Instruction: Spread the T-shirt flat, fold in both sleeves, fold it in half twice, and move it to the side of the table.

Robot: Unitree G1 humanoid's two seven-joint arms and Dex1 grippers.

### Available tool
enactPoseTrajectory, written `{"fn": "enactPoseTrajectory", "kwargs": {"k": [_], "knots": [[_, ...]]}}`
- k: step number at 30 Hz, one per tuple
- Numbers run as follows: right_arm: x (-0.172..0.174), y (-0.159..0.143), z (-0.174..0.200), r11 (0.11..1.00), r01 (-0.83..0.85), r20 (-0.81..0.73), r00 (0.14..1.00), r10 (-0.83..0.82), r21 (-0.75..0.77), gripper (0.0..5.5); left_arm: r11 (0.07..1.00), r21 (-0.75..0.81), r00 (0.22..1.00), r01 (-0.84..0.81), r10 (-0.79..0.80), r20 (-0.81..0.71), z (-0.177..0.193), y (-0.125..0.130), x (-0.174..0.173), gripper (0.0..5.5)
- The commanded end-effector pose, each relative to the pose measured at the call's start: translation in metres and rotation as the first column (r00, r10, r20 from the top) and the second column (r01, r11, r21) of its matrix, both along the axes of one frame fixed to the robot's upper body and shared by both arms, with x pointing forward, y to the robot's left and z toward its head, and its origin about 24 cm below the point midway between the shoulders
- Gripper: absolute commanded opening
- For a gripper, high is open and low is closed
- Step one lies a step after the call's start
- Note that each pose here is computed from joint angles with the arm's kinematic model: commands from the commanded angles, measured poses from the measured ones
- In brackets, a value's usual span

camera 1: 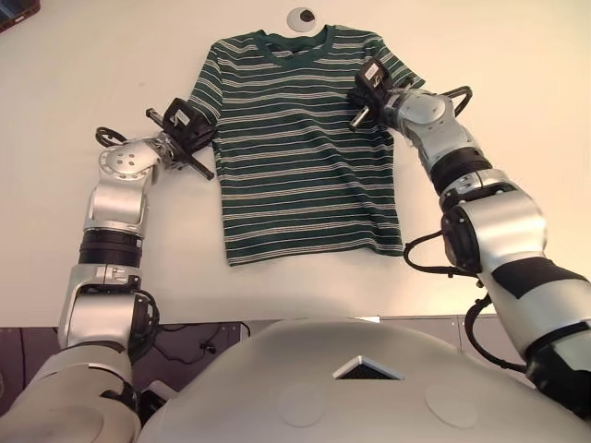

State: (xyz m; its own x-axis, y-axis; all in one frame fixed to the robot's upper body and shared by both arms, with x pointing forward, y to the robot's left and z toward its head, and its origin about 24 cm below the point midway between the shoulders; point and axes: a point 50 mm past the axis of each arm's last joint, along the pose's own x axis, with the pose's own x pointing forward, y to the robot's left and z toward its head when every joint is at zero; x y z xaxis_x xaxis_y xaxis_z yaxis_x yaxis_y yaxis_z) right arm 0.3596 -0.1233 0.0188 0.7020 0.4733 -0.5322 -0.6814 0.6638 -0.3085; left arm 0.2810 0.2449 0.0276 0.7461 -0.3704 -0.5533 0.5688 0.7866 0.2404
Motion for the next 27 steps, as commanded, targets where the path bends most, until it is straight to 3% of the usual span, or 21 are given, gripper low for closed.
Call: {"fn": "enactPoseTrajectory", "kwargs": {"k": [1, 5, 11, 16, 26, 27], "knots": [[-0.031, -0.039, -0.046, 0.979, 0.058, -0.186, 0.978, -0.095, -0.196, 0.04, 0.982, -0.055, 0.98, -0.183, 0.187, 0.07, 0.011, 0.028, -0.001, 0.02], [-0.035, -0.065, -0.048, 0.964, 0.115, -0.182, 0.97, -0.16, -0.238, 0.04, 0.927, -0.238, 0.943, -0.29, 0.32, 0.094, 0.02, 0.03, 0.005, 0.02], [-0.032, -0.049, -0.044, 0.977, 0.068, -0.165, 0.981, -0.103, -0.201, 0.0, 0.751, -0.504, 0.895, -0.427, 0.432, -0.114, 0.004, 0.013, 0.017, 0.51], [-0.031, -0.043, -0.045, 0.981, 0.062, -0.162, 0.983, -0.093, -0.186, 0.0, 0.663, -0.579, 0.876, -0.474, 0.42, -0.236, -0.002, 0.003, 0.022, 1.06], [-0.028, -0.033, -0.042, 0.983, 0.064, -0.134, 0.987, -0.088, -0.174, 0.0, 0.658, -0.578, 0.875, -0.483, 0.331, -0.354, -0.018, -0.022, 0.02, 1.06], [-0.027, -0.033, -0.041, 0.983, 0.065, -0.129, 0.988, -0.088, -0.174, 0.0, 0.657, -0.578, 0.875, -0.483, 0.331, -0.354, -0.019, -0.023, 0.02, 0.87]]}}
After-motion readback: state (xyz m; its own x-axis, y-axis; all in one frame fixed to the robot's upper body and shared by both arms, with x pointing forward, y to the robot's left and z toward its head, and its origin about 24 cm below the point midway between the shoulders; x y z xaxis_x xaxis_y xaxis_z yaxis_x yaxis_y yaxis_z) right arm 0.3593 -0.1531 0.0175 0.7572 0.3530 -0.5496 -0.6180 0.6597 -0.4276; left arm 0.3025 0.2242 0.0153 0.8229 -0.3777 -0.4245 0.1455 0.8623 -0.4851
